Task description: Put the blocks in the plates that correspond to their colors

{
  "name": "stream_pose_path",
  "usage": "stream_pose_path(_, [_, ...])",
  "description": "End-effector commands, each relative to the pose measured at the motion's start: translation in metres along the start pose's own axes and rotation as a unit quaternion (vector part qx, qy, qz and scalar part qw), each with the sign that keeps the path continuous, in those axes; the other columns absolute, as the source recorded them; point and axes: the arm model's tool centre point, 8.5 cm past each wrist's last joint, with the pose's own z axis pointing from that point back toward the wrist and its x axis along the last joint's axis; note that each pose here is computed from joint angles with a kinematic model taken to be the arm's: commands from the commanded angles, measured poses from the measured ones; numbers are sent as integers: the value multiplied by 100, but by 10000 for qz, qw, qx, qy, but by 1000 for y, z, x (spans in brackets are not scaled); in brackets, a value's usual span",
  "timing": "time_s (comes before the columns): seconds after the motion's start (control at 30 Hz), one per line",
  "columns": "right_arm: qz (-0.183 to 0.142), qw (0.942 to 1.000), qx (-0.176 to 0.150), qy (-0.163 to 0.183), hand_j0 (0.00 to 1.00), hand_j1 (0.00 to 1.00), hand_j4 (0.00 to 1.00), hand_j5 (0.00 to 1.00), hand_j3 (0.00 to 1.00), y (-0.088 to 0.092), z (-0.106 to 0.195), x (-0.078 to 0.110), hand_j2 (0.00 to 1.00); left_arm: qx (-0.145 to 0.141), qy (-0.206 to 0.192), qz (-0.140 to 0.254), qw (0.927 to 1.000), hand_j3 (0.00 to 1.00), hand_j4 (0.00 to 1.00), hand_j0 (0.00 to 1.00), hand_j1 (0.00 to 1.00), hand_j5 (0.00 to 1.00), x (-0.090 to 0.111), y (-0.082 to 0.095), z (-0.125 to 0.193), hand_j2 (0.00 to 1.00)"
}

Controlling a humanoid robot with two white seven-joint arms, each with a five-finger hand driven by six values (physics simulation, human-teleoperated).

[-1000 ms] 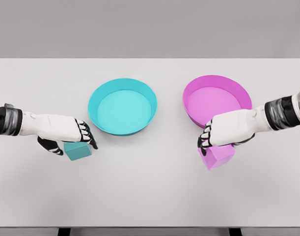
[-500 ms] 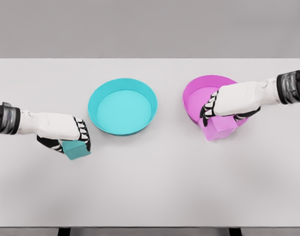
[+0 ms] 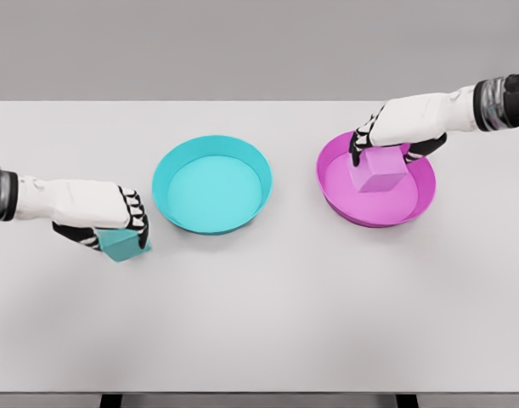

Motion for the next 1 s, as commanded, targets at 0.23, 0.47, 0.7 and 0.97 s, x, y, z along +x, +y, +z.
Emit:
stream_pose_path(0.23, [-13,9993,221,314,100,100,100,100,100,11,1,-17,100,217,138,-69,9996,58,58,58,58,58,-4,14,11,58])
stream_pose_path(0.47, [-17,9993,200,324,100,100,100,100,100,10,2,-17,100,552,296,-71,9980,58,58,58,58,58,-11,25,21,58])
stream_pose_path(0.7, [-736,9903,-582,1028,100,100,100,100,100,0,70,-62,100,806,259,1,9964,58,58,58,58,58,-16,33,11,58])
stream_pose_path(0.97, [-961,9873,-404,1197,100,100,100,100,100,22,71,-72,100,1218,248,287,9918,58,58,58,58,58,-34,44,-11,58])
